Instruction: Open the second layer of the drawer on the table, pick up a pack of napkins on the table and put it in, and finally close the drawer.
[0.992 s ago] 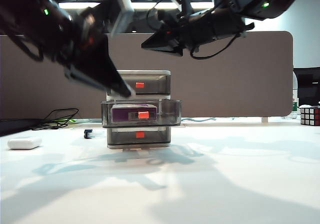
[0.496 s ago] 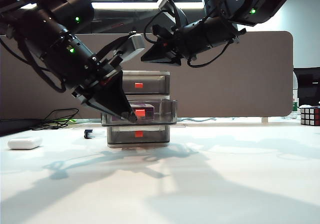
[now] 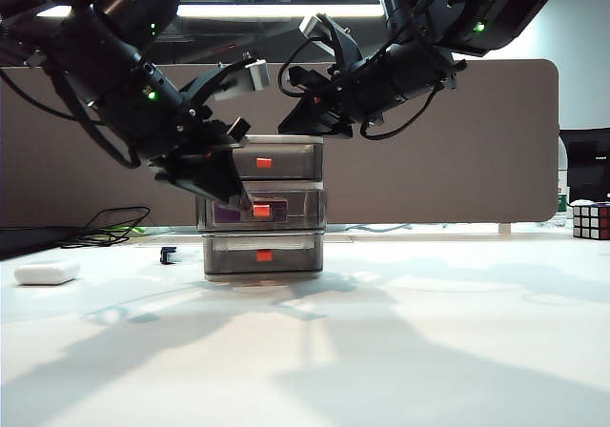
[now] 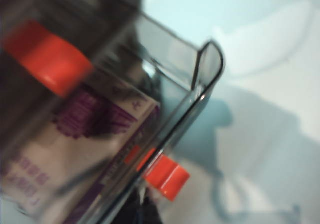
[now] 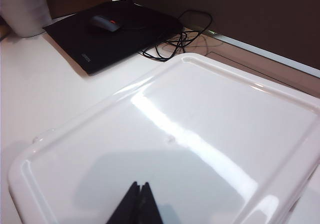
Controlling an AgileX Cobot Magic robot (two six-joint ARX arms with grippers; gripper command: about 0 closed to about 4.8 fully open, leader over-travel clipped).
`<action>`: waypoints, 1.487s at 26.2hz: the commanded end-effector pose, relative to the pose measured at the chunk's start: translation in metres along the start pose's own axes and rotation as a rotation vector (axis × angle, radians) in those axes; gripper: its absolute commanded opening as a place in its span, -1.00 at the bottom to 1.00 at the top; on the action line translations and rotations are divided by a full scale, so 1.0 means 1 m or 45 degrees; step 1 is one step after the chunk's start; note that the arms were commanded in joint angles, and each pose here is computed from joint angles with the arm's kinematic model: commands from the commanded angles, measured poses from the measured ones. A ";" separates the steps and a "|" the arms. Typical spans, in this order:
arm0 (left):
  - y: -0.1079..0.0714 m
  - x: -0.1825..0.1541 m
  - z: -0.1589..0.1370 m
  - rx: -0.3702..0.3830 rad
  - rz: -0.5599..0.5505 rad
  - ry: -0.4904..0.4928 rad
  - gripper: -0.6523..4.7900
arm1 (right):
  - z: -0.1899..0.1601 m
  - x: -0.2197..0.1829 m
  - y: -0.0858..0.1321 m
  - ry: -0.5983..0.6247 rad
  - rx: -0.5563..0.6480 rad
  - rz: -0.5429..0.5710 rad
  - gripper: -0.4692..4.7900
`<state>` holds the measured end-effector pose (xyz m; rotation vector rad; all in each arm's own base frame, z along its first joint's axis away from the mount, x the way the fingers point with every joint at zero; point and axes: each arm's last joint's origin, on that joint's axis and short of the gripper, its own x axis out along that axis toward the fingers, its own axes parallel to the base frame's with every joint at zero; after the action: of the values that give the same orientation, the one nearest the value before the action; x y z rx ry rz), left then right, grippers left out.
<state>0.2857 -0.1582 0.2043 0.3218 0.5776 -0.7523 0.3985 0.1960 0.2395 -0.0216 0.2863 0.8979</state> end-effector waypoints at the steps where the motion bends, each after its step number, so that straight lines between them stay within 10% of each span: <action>1: 0.004 -0.001 0.009 0.019 0.079 -0.096 -0.78 | -0.005 0.002 0.000 0.039 0.018 -0.005 -0.84; 14: 0.009 0.015 0.006 0.052 0.201 -0.136 -0.78 | -0.006 0.002 0.001 0.057 0.027 0.005 -0.84; 27: 0.000 0.000 0.008 0.067 0.024 -0.092 -0.78 | -0.008 0.002 0.001 0.069 0.027 0.006 -0.84; 39: 0.010 0.017 0.008 0.123 0.338 -0.132 -0.78 | -0.008 0.000 0.003 0.102 -0.008 0.042 -0.84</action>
<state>0.3071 -0.1652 0.1972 0.4290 0.4005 -0.5371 0.3977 0.1963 0.2389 -0.0483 0.3021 0.9047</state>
